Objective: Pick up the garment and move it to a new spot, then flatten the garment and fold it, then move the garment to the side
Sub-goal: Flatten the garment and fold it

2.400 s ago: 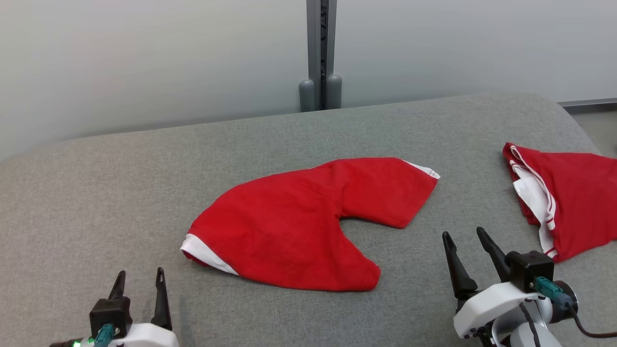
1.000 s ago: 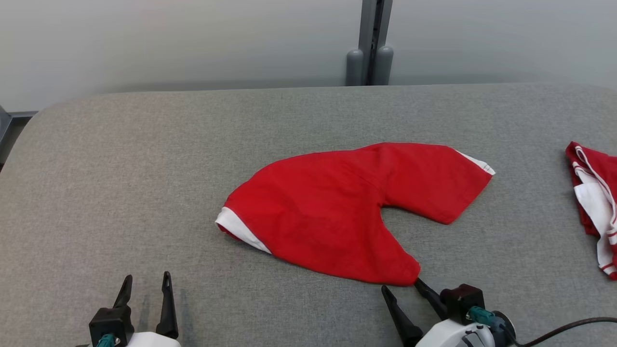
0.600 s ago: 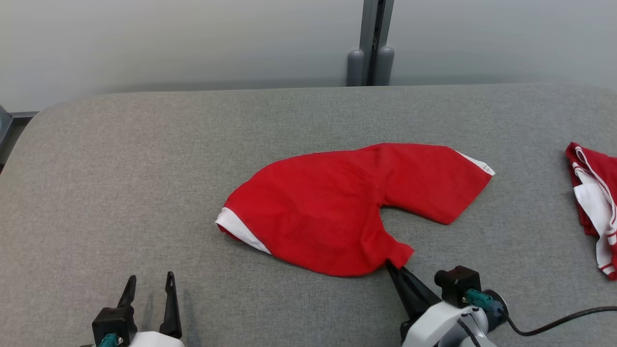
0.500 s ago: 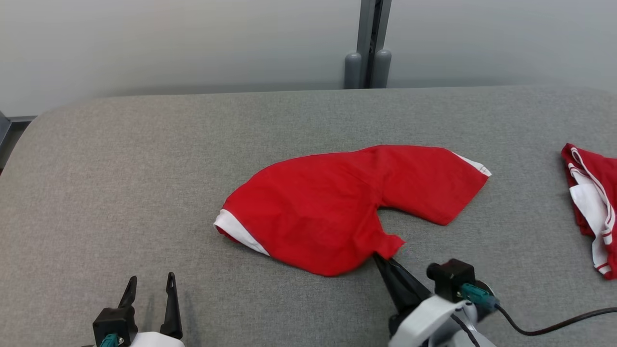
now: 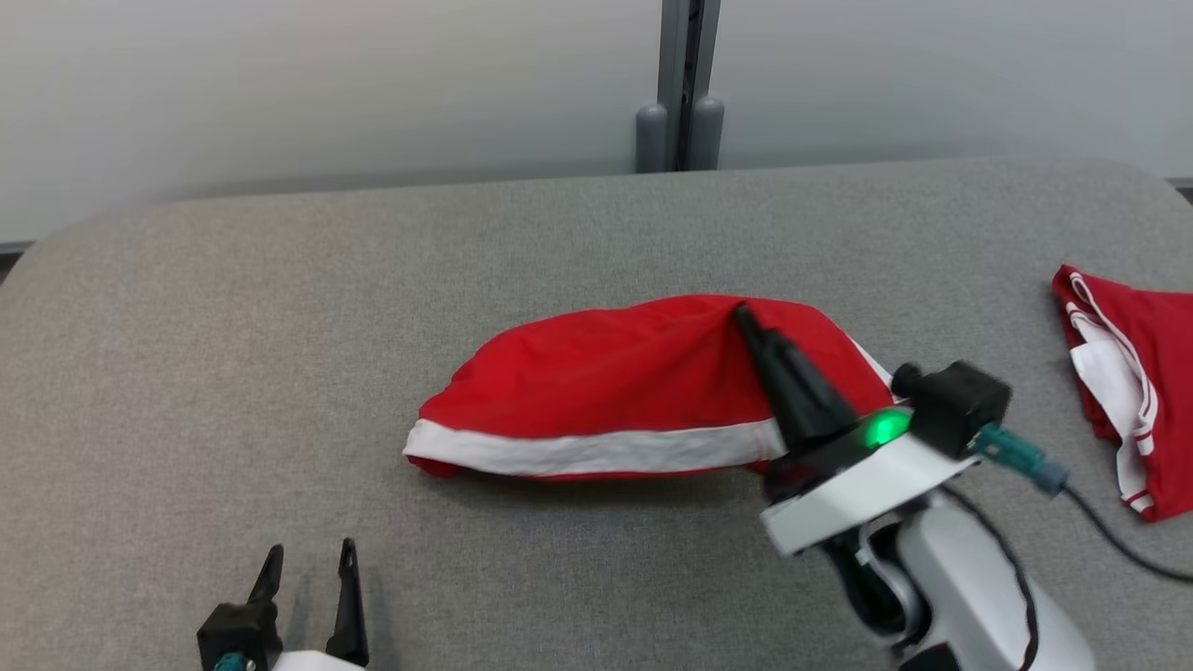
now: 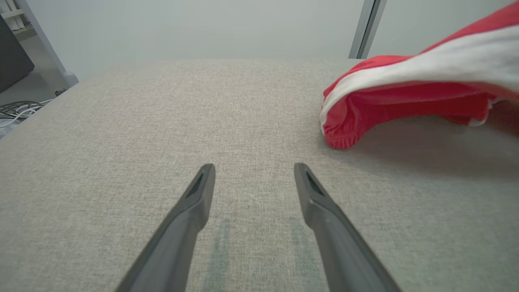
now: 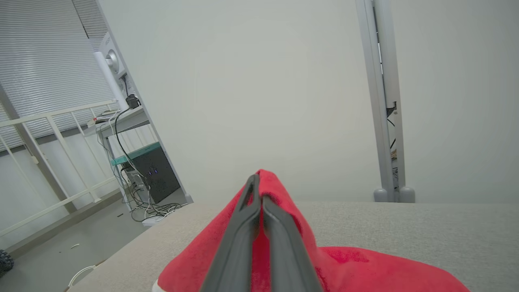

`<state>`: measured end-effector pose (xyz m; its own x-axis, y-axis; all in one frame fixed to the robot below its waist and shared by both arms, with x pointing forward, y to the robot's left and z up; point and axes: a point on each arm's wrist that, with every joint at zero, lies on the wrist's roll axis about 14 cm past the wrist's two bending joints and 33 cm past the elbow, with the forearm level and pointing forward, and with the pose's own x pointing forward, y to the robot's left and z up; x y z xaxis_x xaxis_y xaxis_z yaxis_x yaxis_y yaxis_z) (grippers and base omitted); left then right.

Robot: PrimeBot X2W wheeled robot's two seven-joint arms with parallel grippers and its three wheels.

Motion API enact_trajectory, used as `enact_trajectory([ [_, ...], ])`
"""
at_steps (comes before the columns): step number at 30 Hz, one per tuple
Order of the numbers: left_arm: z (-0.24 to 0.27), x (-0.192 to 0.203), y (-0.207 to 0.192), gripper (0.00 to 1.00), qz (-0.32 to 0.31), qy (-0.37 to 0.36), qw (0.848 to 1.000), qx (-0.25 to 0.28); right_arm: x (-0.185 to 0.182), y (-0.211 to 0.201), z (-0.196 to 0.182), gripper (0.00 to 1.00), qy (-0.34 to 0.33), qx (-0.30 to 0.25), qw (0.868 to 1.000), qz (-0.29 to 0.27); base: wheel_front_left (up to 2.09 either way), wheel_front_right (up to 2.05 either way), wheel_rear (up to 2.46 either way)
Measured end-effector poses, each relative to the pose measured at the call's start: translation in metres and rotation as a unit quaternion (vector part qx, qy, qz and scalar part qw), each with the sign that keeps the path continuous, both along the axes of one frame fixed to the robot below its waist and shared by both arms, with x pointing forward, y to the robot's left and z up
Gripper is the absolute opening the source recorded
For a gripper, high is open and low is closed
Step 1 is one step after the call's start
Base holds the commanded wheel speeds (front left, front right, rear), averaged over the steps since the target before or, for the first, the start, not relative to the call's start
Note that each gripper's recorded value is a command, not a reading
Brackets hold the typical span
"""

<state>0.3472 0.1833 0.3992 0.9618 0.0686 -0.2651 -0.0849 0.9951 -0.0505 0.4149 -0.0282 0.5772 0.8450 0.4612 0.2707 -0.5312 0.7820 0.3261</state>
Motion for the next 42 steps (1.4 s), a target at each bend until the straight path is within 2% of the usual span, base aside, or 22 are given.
enact_trajectory([
  [7,-0.004,0.021,-0.012,1.00,-0.019,0.002,1.000,-0.002,0.053,-0.045,-0.056,0.00,0.071,-0.074,0.993,-0.065,0.00,0.00,0.00],
  [8,-0.004,0.024,-0.014,1.00,-0.021,0.003,1.000,-0.002,0.061,-0.049,-0.065,0.00,0.077,-0.098,0.990,-0.067,0.00,0.00,0.00],
  [15,-0.010,0.040,-0.017,1.00,-0.031,0.006,1.000,0.001,0.108,-0.077,-0.122,0.00,0.140,-0.174,0.970,-0.100,0.00,0.00,0.00],
  [20,-0.013,0.048,-0.015,1.00,-0.028,0.010,1.000,0.006,0.126,-0.090,-0.157,0.00,0.176,-0.224,0.953,-0.106,0.00,0.00,0.00],
  [24,-0.013,0.054,-0.015,1.00,-0.029,0.006,1.000,0.005,0.133,-0.100,-0.167,0.00,0.184,-0.243,0.946,-0.115,0.00,0.00,0.00],
  [25,-0.011,0.056,-0.016,1.00,-0.030,0.004,1.000,0.005,0.133,-0.102,-0.168,0.08,0.185,-0.245,0.945,-0.118,0.00,0.00,0.00],
  [26,-0.011,0.056,-0.018,1.00,-0.032,0.002,0.999,0.004,0.132,-0.104,-0.167,0.08,0.186,-0.244,0.944,-0.121,0.00,0.00,0.00],
  [27,-0.010,0.057,-0.020,1.00,-0.034,0.001,0.999,0.004,0.131,-0.106,-0.166,0.95,0.186,-0.240,0.944,-0.125,0.00,0.00,0.00],
  [28,-0.009,0.058,-0.021,1.00,-0.036,0.000,0.999,0.003,0.130,-0.107,-0.163,1.00,0.185,-0.236,0.945,-0.129,0.00,0.00,0.00],
  [34,0.000,0.059,-0.028,1.00,-0.044,-0.013,0.999,0.001,0.115,-0.124,-0.141,1.00,0.157,-0.224,0.948,-0.159,0.00,0.00,0.00],
  [42,0.012,0.054,-0.037,1.00,-0.053,-0.029,0.998,-0.003,0.066,-0.137,-0.123,1.00,0.137,-0.200,0.951,-0.191,0.00,0.00,0.00],
])
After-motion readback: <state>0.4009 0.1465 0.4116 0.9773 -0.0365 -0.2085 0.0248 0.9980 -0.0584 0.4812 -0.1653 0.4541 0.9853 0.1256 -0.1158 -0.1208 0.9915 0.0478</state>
